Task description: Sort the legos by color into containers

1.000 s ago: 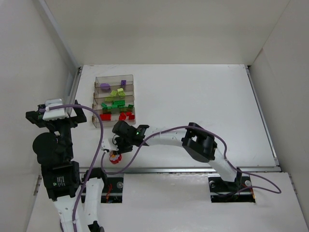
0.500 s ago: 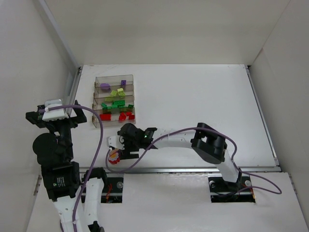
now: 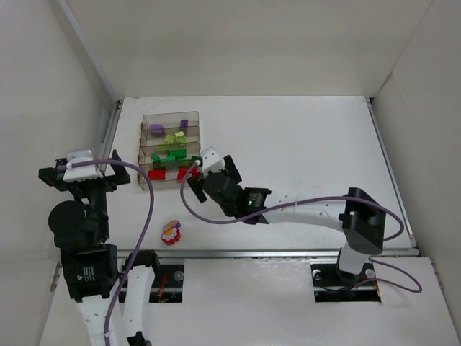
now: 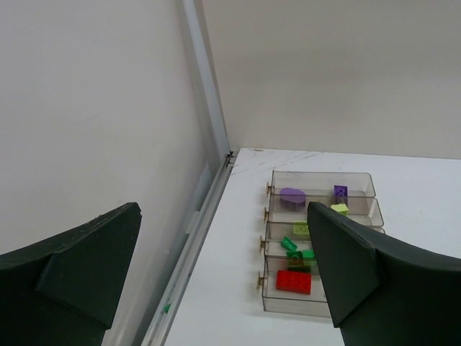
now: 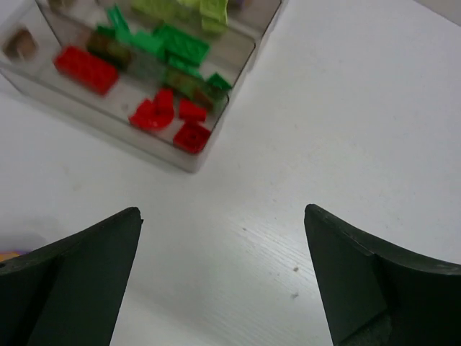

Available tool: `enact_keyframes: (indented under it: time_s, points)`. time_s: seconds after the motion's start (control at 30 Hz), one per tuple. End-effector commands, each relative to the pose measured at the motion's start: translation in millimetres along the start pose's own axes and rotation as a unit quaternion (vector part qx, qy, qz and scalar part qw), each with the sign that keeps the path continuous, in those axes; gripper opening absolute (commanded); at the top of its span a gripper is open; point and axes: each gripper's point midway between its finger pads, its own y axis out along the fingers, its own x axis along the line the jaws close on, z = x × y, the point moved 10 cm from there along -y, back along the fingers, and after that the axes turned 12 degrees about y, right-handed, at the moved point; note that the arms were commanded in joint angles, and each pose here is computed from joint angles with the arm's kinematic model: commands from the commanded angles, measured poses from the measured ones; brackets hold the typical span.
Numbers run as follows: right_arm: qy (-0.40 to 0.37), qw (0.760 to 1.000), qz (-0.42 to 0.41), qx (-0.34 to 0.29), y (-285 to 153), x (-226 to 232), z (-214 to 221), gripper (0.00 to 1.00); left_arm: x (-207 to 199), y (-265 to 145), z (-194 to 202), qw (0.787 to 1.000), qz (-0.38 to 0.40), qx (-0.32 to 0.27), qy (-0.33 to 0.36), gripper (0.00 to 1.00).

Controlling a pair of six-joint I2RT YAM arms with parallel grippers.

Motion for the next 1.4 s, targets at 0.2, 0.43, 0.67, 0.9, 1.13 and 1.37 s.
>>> enact_keyframes:
  time_s: [0.2,0.43,0.67,0.9,1.13,1.37]
  points:
    - [0.186,0.964,-0.183,0.061,-28,42,-28,1.00,4,-8,-14,0.998,-0.016,-0.059,-0.011,1.00]
    - [0.256,0.918,-0.232,0.194,-24,92,10,1.00,7,-8,-13,0.998,-0.026,-0.055,-0.002,1.00]
    - [0.179,0.936,-0.144,0.266,-15,135,43,1.00,12,-10,-21,0.997,-0.043,-0.061,0.000,1.00]
    - [0.181,0.934,-0.100,0.291,-9,134,61,1.00,10,-12,-23,0.997,-0.040,-0.059,-0.021,1.00]
    - [0.134,0.934,-0.130,0.305,-1,148,76,1.00,7,-13,-20,0.998,-0.033,-0.051,-0.035,1.00]
    - [0.084,0.944,-0.122,0.295,10,153,91,1.00,9,-16,-23,0.997,-0.042,-0.049,-0.036,1.00]
